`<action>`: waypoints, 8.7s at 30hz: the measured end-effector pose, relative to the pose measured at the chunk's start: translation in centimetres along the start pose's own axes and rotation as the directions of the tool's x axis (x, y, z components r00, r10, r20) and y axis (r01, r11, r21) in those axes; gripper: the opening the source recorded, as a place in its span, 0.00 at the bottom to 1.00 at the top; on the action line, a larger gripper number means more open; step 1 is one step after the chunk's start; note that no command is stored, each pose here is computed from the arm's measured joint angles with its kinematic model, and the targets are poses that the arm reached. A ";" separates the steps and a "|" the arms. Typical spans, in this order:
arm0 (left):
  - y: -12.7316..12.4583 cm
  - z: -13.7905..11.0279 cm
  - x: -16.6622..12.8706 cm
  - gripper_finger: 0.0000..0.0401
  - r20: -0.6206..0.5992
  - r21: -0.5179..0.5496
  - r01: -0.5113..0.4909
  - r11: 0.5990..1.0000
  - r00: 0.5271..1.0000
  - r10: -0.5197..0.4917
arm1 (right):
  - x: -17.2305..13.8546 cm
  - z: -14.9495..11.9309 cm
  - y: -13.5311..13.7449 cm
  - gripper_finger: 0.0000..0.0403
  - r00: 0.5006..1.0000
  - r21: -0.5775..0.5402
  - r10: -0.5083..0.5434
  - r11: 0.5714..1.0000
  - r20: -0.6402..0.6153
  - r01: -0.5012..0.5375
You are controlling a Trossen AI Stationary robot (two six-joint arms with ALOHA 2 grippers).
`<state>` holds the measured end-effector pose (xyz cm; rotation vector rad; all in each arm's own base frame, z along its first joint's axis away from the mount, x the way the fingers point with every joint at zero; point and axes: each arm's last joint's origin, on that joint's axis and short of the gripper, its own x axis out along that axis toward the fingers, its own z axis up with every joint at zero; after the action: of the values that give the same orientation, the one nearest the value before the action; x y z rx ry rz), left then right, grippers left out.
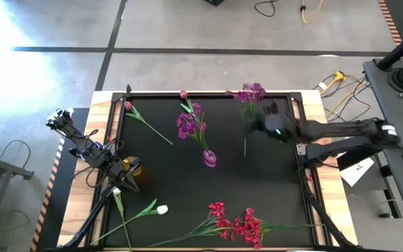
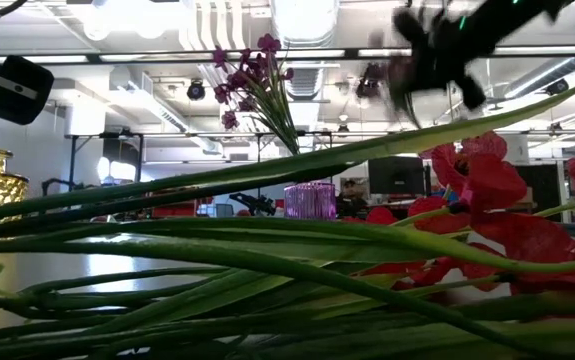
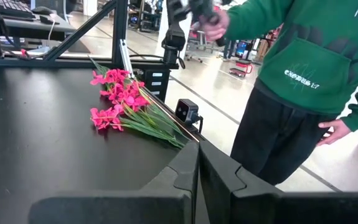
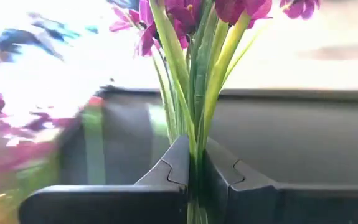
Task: Sort flowers into vase by color
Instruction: Put the violet flower into the violet flower vase, then put the left red tulip into the violet flower vase
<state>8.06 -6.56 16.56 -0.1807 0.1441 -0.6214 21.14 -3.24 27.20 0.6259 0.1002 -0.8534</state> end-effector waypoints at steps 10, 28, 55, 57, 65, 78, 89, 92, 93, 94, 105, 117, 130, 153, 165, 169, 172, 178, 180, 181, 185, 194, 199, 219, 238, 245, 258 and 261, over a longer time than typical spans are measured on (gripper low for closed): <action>0.0 0.0 0.0 0.00 0.000 0.000 0.000 1.000 1.000 0.000 | -4.0 -3.1 6.2 0.03 0.928 -0.270 0.368 0.900 0.057 -0.341; 0.0 0.0 0.0 0.00 0.000 0.000 0.000 1.000 1.000 0.000 | 3.2 -8.6 9.3 0.03 0.773 -0.433 0.508 0.836 0.379 -0.337; 0.0 0.0 0.0 0.00 0.000 0.000 0.000 1.000 1.000 0.000 | 5.3 -11.2 8.4 0.07 0.854 -0.490 0.451 0.823 0.259 -0.286; 0.0 0.0 0.0 0.00 0.001 0.000 0.000 1.000 1.000 0.000 | 5.3 -11.2 8.3 0.13 0.869 -0.472 0.439 0.830 0.229 -0.295; 0.0 0.0 0.0 0.00 0.000 0.000 0.000 1.000 1.000 0.000 | 3.3 -9.8 8.2 0.40 0.910 -0.414 0.406 0.845 0.084 -0.338; 0.0 0.0 0.0 0.00 0.000 0.000 0.000 1.000 1.000 0.000 | -4.0 -6.0 4.9 0.52 0.886 -0.369 0.359 0.813 -0.293 -0.451; 0.0 1.4 -0.1 0.00 0.155 0.158 -0.091 0.983 0.986 0.066 | -9.6 -6.9 5.2 0.52 0.762 -0.331 0.487 0.700 -0.428 -0.633; -0.2 2.6 -0.4 0.00 0.283 0.161 -0.113 0.980 0.957 0.064 | -10.1 -7.4 5.8 0.52 0.754 -0.327 0.466 0.700 -0.463 -0.634; -0.2 3.0 -0.5 0.00 0.327 0.175 -0.130 0.976 0.943 0.066 | -10.1 -7.5 6.0 0.52 0.755 -0.333 0.456 0.700 -0.472 -0.631; -0.3 3.4 -0.6 0.00 0.367 0.193 -0.139 0.971 0.928 0.060 | -10.2 -7.5 6.2 0.52 0.755 -0.337 0.449 0.701 -0.478 -0.629; -0.9 7.0 -3.1 0.00 0.737 0.174 -0.202 0.964 0.676 0.008 | -10.8 -5.7 8.7 0.52 0.769 -0.429 0.382 0.662 -0.513 -0.615; 0.1 8.4 -3.5 0.00 0.767 -0.180 -0.412 0.893 0.510 0.389 | -11.9 -2.8 11.2 0.52 0.786 -0.486 0.315 0.647 -0.532 -0.588; 2.1 12.9 0.3 0.00 0.257 -0.700 -0.693 0.174 -0.017 0.966 | -13.2 1.8 14.3 0.52 0.874 -0.598 0.367 0.637 -0.320 -0.486; 8.9 11.7 0.8 0.00 0.144 -0.523 -0.771 -0.362 -0.499 0.854 | -13.6 3.4 14.9 0.52 0.870 -0.586 0.395 0.645 -0.295 -0.491; 19.9 11.4 -4.6 0.00 -0.327 -0.276 -0.729 -0.627 -0.542 0.774 | -8.3 8.2 12.3 0.52 0.963 -0.712 0.226 0.652 -0.147 -0.262; 21.0 10.3 -8.4 0.00 -0.625 -0.238 -0.463 -0.854 -0.600 0.499 | -5.9 9.9 10.9 0.52 0.965 -0.709 0.201 0.656 -0.167 -0.259; 21.7 9.8 -9.8 0.00 -0.735 -0.198 -0.344 -0.918 -0.568 0.371 | -3.8 11.0 9.9 0.55 0.969 -0.731 0.168 0.636 -0.183 -0.249; 24.2 7.6 -9.5 0.11 -0.844 -0.169 -0.356 -0.919 -0.430 0.321 | 0.7 12.3 7.7 0.67 0.966 -0.735 0.102 0.630 -0.239 -0.249; 24.7 6.5 -9.4 0.18 -0.872 -0.152 -0.328 -0.932 -0.400 0.283 | 1.8 12.4 7.1 0.71 0.960 -0.737 0.085 0.623 -0.267 -0.260; 24.9 6.1 -9.4 0.22 -0.884 -0.146 -0.311 -0.939 -0.385 0.265 | 2.1 12.3 6.9 0.73 0.957 -0.739 0.074 0.619 -0.280 -0.264; 25.4 5.1 -9.5 0.36 -0.908 -0.147 -0.220 -0.964 -0.357 0.220 | 2.5 11.9 6.2 0.78 0.948 -0.747 0.024 0.609 -0.319 -0.267; 27.5 4.0 -11.4 0.45 -0.896 -0.252 -0.131 -0.959 -0.343 0.282 | 2.1 10.5 4.8 0.74 0.937 -0.709 -0.009 0.656 -0.350 -0.259; 27.7 3.2 -11.9 0.39 -0.912 -0.251 -0.032 -0.968 -0.328 0.247 | 1.5 10.0 4.2 0.71 0.926 -0.667 -0.033 0.704 -0.376 -0.246; 23.4 2.1 -8.8 0.01 -0.823 -0.525 -0.039 -0.850 -0.229 0.519 | -5.9 8.8 5.8 0.52 0.872 -0.490 0.157 0.775 -0.463 -0.400; 6.9 17.8 -2.6 0.00 0.108 -0.572 -0.732 0.370 0.380 0.919 | -8.3 6.6 12.8 0.51 0.734 -0.260 0.580 0.693 -0.354 -0.673; 2.1 21.5 1.4 0.00 0.344 -0.277 -0.586 0.762 0.680 0.648 | -8.0 3.9 16.5 0.51 0.671 -0.250 0.679 0.623 -0.298 -0.741; -1.4 23.6 12.8 0.00 0.266 0.279 -0.561 0.780 0.825 0.498 | -4.9 -1.8 21.0 0.51 0.626 -0.606 0.754 0.407 -0.200 -0.683; -1.2 24.2 14.4 0.00 0.244 0.361 -0.557 0.747 0.830 0.501 | -5.0 -3.0 21.5 0.51 0.610 -0.699 0.764 0.319 -0.210 -0.640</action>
<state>23.50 -13.04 39.23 0.2395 -0.0728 -0.0508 34.04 12.34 36.58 -0.2129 -0.0021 0.0809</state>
